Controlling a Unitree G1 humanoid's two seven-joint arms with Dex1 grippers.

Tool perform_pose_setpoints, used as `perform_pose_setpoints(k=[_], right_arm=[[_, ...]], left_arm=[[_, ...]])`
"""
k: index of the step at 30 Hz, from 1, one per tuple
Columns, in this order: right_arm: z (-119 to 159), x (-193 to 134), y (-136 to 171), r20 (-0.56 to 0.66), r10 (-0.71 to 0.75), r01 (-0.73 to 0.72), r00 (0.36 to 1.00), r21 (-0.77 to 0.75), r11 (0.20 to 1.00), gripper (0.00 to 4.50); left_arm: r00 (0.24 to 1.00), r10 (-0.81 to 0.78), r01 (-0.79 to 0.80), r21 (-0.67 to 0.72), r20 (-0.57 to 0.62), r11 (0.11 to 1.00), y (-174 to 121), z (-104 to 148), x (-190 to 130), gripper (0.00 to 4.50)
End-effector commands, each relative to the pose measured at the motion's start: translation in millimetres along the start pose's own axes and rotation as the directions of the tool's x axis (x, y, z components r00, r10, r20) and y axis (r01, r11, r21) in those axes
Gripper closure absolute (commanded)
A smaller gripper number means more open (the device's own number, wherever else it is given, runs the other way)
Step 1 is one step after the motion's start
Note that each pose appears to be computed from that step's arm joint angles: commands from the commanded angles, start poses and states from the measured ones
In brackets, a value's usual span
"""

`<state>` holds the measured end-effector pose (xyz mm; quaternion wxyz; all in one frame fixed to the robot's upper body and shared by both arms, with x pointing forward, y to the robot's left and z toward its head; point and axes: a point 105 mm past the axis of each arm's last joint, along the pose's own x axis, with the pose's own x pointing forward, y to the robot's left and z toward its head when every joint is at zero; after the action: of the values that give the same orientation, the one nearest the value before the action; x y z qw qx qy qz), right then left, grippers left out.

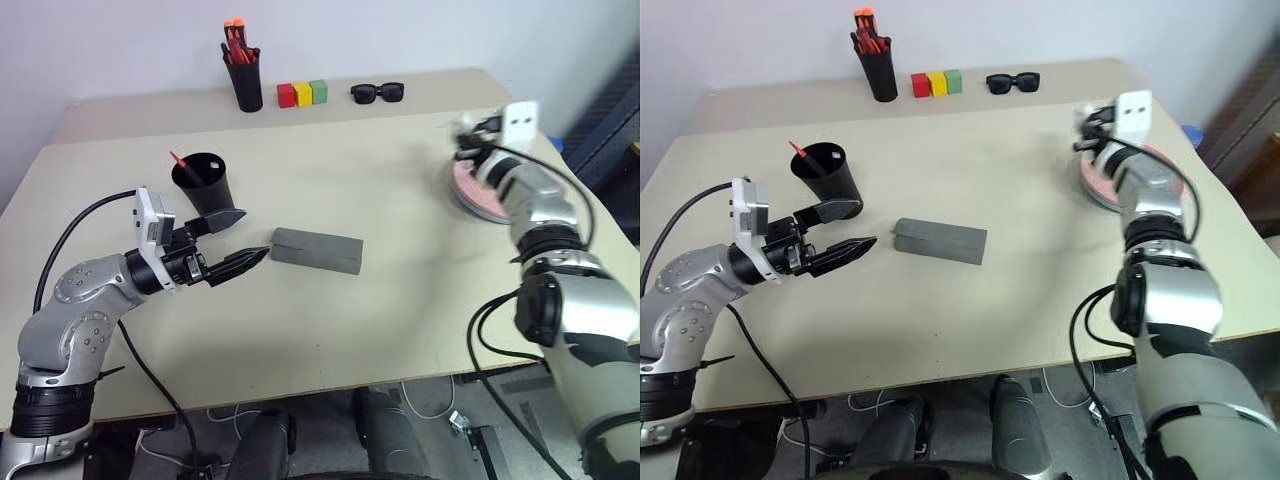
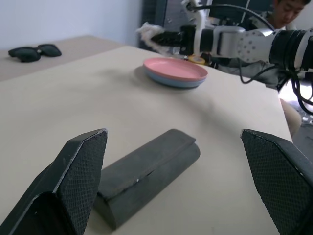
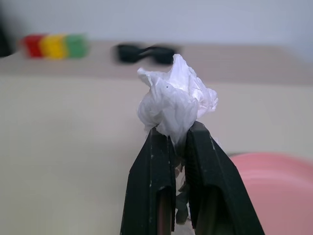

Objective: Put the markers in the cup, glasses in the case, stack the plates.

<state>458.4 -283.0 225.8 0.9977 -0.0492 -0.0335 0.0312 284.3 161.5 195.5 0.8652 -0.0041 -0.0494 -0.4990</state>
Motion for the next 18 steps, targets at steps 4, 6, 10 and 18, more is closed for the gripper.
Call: perform_pose_setpoints(k=[4, 6, 10, 18], right_arm=[[-29.8, -12.5, -14.0, -0.088, -0.028, 0.023, 0.996, -0.059, 0.998, 1.88], [-24.1, -10.5, -12.0, -0.069, -0.029, 0.024, 0.997, -0.082, 0.996, 0.86], [14.4, -8.7, -19.7, 0.076, -0.078, 0.087, 0.994, -0.121, 0.989, 0.06], [39.8, -66.5, 115.0, 0.312, 0.706, -0.732, 0.636, -0.045, 0.679, 0.06]], left_arm=[[0.999, -0.032, 0.031, 0.016, 0.023, 0.999, 3.3, 7.7, 9.4, 0.0], [0.999, -0.025, 0.025, 0.017, 0.026, 1.0, 6.1, 9.3, 9.8, 0.0], [1.0, -0.006, 0.004, 0.038, 0.03, 0.999, 9.4, 10.4, 7.0, 0.0], [0.998, 0.044, -0.046, 0.053, 0.039, 0.998, 3.2, 5.5, -4.2, 0.0]])
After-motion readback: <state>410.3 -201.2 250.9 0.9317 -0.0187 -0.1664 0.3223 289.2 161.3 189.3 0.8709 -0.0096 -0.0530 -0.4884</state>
